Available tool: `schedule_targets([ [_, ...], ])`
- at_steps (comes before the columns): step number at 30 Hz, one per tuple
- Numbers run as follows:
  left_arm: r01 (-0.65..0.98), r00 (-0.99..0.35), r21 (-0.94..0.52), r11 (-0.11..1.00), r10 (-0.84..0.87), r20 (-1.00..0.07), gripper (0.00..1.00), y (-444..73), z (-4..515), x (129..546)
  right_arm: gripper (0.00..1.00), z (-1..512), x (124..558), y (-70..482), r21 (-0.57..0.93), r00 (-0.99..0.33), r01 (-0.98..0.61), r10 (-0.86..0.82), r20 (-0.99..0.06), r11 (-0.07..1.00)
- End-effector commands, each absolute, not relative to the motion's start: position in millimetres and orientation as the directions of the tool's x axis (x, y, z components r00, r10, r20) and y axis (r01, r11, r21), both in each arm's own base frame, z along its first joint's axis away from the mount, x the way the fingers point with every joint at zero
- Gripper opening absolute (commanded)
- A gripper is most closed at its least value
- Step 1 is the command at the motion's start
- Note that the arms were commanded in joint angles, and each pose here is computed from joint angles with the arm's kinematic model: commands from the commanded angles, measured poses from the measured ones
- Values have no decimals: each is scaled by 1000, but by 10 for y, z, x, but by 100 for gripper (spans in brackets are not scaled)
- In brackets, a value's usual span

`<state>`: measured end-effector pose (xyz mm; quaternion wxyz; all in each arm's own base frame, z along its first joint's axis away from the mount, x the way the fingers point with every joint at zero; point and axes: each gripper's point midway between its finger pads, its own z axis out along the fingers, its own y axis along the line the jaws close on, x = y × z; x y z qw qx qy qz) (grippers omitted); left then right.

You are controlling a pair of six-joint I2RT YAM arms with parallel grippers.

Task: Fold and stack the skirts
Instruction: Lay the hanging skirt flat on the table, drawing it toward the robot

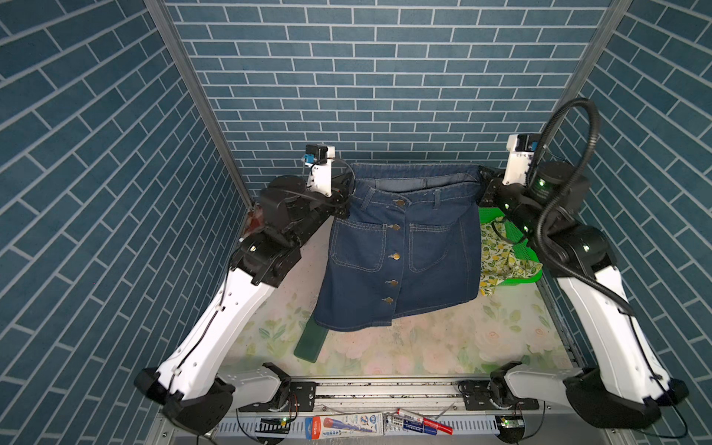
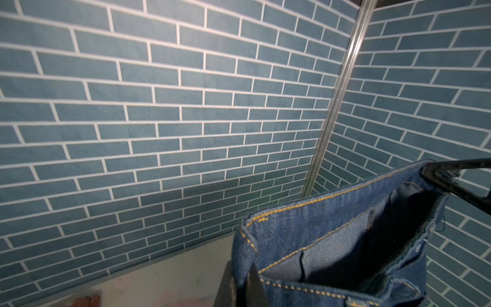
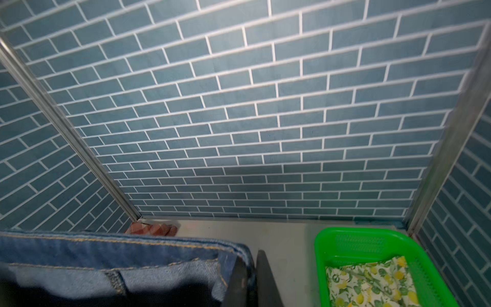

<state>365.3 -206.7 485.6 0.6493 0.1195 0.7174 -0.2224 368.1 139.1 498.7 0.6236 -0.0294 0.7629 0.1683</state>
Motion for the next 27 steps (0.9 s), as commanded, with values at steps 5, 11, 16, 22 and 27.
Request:
schedule_targets([
  [5, 162, -483, -230, 959, -126, -866, 0, -1747, 2981, 5100, 2, 3559, 5362, 1653, 468, -542, -241, 282, -791, 850],
  [11, 49, -596, -232, 971, -158, -787, 84, -1510, 2264, 5514, 92, 3053, 5876, 1751, 483, -628, -213, 260, -734, 849],
  [16, 23, -628, -191, 981, -135, -766, 87, -1389, 2207, 5285, 94, 2879, 5519, 1597, 395, -660, -164, 197, -725, 904],
  [22, -10, -723, -174, 985, -127, -679, 87, -1283, 1859, 4823, 92, 2623, 4800, 1704, 265, -695, -191, 60, -716, 945],
  [27, -37, -804, -144, 989, -115, -583, 84, -1230, 1473, 4358, 88, 2369, 4257, 1785, 192, -714, -199, -8, -700, 961],
])
